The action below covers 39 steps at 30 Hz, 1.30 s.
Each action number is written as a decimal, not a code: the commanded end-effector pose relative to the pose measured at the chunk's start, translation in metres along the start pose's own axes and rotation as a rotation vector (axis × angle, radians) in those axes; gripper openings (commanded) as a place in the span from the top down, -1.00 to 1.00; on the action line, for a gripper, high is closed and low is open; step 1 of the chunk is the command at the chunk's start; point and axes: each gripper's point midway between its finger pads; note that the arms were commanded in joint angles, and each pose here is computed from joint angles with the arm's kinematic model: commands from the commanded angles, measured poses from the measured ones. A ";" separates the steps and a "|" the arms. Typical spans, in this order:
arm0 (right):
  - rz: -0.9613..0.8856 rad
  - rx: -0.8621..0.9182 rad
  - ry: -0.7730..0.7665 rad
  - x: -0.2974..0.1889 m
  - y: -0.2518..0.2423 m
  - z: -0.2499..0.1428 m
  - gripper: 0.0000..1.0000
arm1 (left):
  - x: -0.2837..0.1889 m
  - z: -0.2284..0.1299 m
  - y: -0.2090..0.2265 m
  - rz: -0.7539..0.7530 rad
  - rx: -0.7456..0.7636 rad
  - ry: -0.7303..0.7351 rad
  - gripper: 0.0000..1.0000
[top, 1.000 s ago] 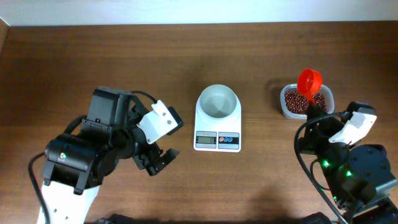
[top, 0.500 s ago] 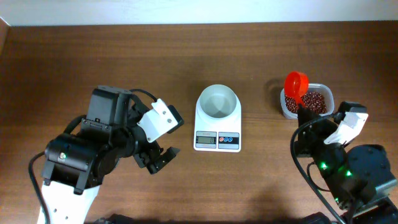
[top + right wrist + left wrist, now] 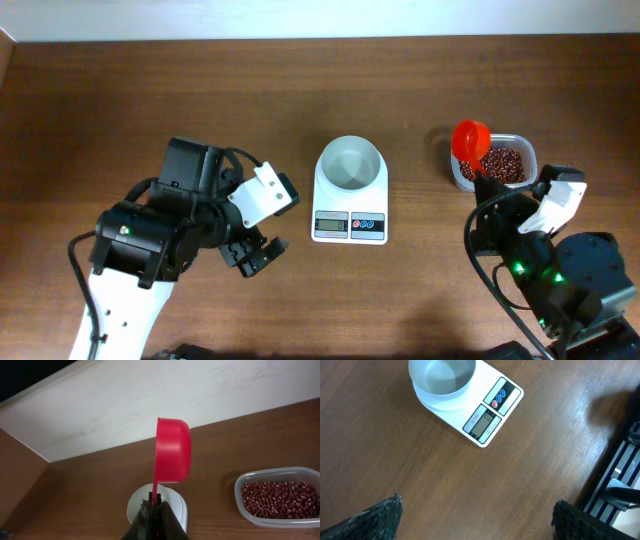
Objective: Scoop and weigh 50g on scale
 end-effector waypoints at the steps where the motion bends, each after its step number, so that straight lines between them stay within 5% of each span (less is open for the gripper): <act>1: 0.009 -0.005 -0.008 -0.004 0.003 0.004 0.92 | 0.000 0.001 0.003 0.006 0.023 -0.021 -0.98; 15: -0.061 -0.016 0.174 -0.008 -0.018 -0.038 0.92 | -0.005 -0.013 0.013 0.026 -0.018 0.002 -0.98; 30: -0.070 0.038 0.175 -0.009 -0.019 -0.039 0.92 | -0.002 -0.005 -0.006 -0.075 0.091 -0.067 -0.98; 39: -0.072 0.035 0.177 -0.009 -0.020 -0.039 0.92 | 0.014 -0.038 0.007 -0.037 0.028 0.040 -0.98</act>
Point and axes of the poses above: each gripper's point midway between its finger pads, its own x axis out along the fingers, its own y axis along the line the jaws close on, z = x × y, and after that the axes turned 10 degrees about x, right-handed
